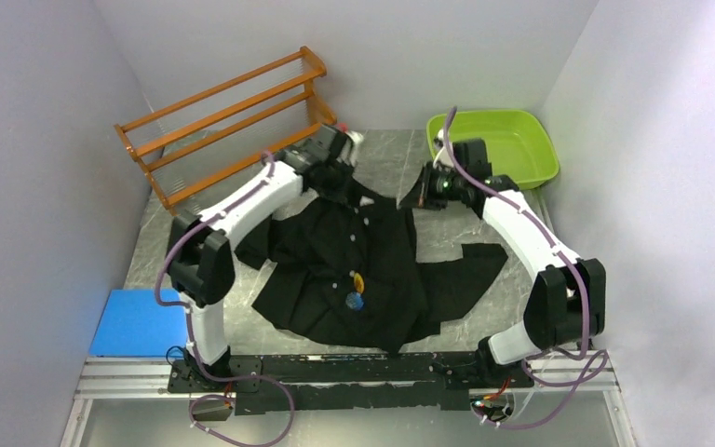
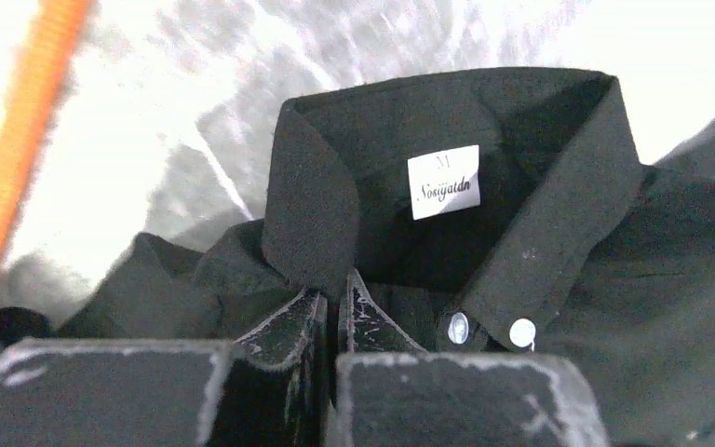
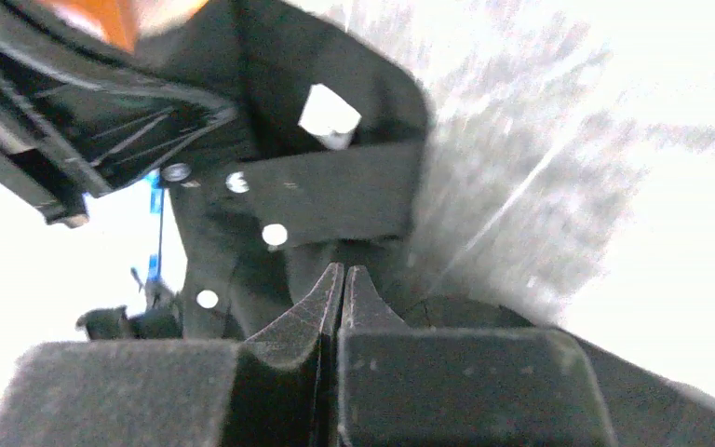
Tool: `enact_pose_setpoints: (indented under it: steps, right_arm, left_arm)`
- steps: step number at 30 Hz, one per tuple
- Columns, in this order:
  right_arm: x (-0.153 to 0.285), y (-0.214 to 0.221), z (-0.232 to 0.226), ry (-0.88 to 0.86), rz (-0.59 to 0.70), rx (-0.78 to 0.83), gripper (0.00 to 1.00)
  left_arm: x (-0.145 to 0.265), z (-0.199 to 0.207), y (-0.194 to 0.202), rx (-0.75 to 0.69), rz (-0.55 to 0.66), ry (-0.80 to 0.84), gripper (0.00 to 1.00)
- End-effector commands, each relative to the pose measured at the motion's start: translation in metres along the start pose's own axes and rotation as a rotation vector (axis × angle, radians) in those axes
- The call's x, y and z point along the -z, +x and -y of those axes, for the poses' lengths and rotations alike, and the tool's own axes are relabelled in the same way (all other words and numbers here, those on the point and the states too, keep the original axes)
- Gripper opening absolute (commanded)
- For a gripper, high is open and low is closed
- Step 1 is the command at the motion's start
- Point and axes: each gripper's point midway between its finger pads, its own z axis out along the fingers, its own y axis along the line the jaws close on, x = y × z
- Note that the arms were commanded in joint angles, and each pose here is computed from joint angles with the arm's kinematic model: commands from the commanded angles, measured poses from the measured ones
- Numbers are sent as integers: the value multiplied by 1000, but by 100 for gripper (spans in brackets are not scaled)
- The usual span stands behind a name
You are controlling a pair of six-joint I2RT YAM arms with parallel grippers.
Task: Pin the brooch onto the clothing
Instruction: Flatten out the clothes at the center of the board.
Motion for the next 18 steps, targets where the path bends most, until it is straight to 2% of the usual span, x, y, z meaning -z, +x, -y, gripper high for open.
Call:
enact_pose_setpoints:
  steps: [1,4,10,12,13,14,16,17,18]
  right_arm:
    - [11,-97,11,134,240,104,0]
    - [10,-154,18,166,364,111,0]
    - [-13,-256,10,118,480,183,0]
    - [-13,-290,11,156,553,205,0]
    - [-11,-307,15,192,603,205,1]
    - [-11,-321,20,224,648,205,7]
    - [-7,-343,30,277,726,217,47]
    - [-6,-348,31,291,740,231,67]
    - [-3,-349,33,312,744,240,76]
  left_arm:
    - [41,-53,-74,253,243,59,8]
    - [43,-87,-105,306,324,41,8]
    - [23,-162,-157,340,438,-127,4]
    - [25,-177,-179,357,497,-128,7]
    - [26,-182,-189,361,523,-114,19]
    - [31,-186,-200,364,553,-103,43]
    - [42,-190,-212,373,590,-99,91]
    - [48,-189,-213,365,595,-93,93]
    - [54,-185,-212,350,592,-83,94]
